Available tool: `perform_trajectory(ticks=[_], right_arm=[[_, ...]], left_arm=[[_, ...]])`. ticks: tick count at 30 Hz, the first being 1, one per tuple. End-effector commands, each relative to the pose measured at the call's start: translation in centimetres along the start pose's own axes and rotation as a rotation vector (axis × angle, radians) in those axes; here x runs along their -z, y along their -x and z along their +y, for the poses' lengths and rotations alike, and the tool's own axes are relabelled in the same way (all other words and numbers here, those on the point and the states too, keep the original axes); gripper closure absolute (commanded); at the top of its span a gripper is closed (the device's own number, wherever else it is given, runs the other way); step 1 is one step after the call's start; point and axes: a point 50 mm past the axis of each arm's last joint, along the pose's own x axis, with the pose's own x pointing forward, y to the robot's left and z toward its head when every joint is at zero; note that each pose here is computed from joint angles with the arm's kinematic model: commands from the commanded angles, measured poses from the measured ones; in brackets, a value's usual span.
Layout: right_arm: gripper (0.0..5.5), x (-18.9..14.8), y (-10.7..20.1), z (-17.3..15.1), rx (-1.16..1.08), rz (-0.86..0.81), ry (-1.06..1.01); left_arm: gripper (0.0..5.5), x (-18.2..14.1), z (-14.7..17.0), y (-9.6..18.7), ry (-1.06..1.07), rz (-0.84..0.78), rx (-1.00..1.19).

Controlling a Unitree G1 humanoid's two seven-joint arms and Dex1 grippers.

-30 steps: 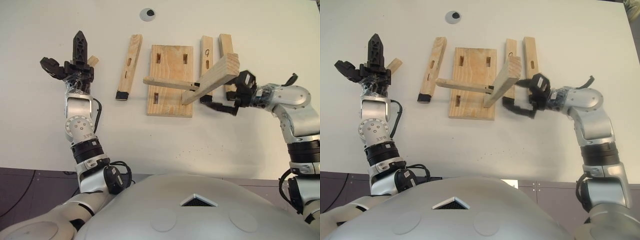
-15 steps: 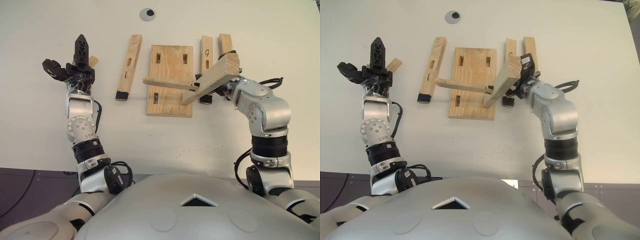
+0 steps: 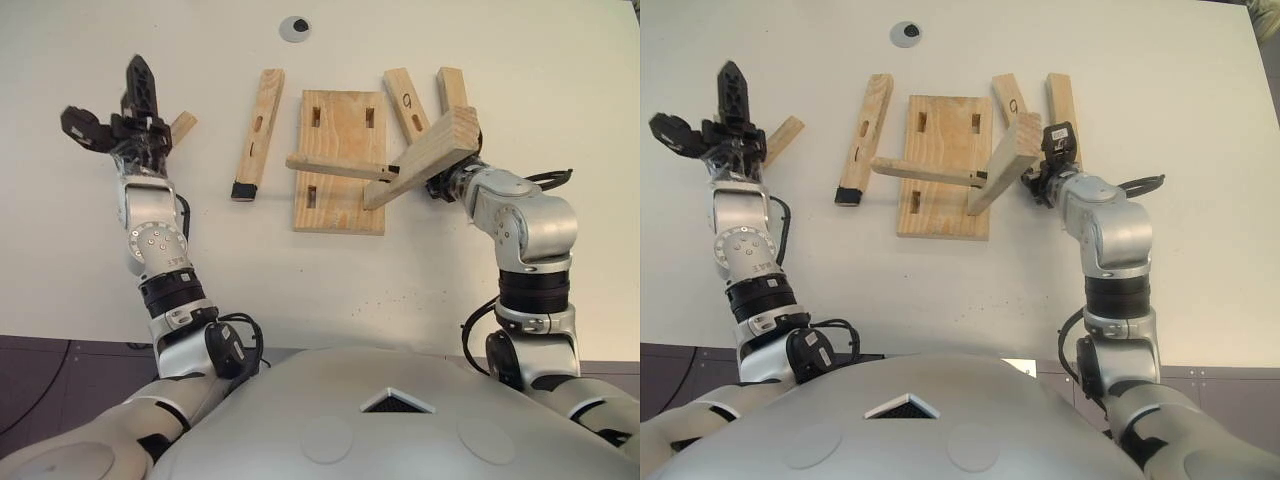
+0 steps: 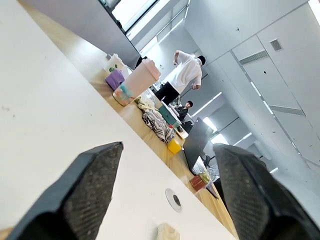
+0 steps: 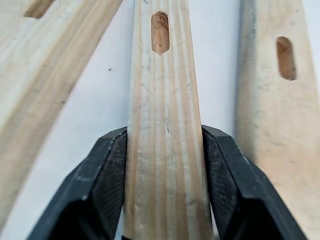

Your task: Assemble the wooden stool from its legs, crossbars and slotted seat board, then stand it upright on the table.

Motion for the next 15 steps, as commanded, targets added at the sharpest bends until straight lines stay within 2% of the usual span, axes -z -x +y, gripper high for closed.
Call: perform_trajectory(ticks=[1,4,6,9,11,15], right_arm=[[3.45,-3.5,0.7,0.0,-0.065,-0.215,-0.114],[3.45,-6.6,1.4,-0.3,-0.158,-0.386,-0.154],[3.45,-9.4,2.0,-0.6,-0.294,-0.523,-0.123],[3.45,-13.1,4.0,-1.2,-0.664,-0.690,-0.047],[3.45,-14.4,4.9,-1.1,-0.857,-0.708,-0.006],[3.45,-15.2,5.7,0.0,-1.068,-0.673,0.072]], left_arm=[[2.19,-2.6,-5.1,-2.3,-0.172,-0.016,0.185],[2.19,-2.5,-8.6,-2.6,-0.181,0.092,0.415],[2.19,-1.8,-10.2,-2.4,-0.093,0.233,0.586],[2.19,-1.6,-13.2,-2.1,0.074,0.415,0.858],[2.19,-1.3,-14.5,-2.2,0.126,0.502,0.952],[2.19,-0.6,-16.4,-2.0,0.161,0.620,1.079]])
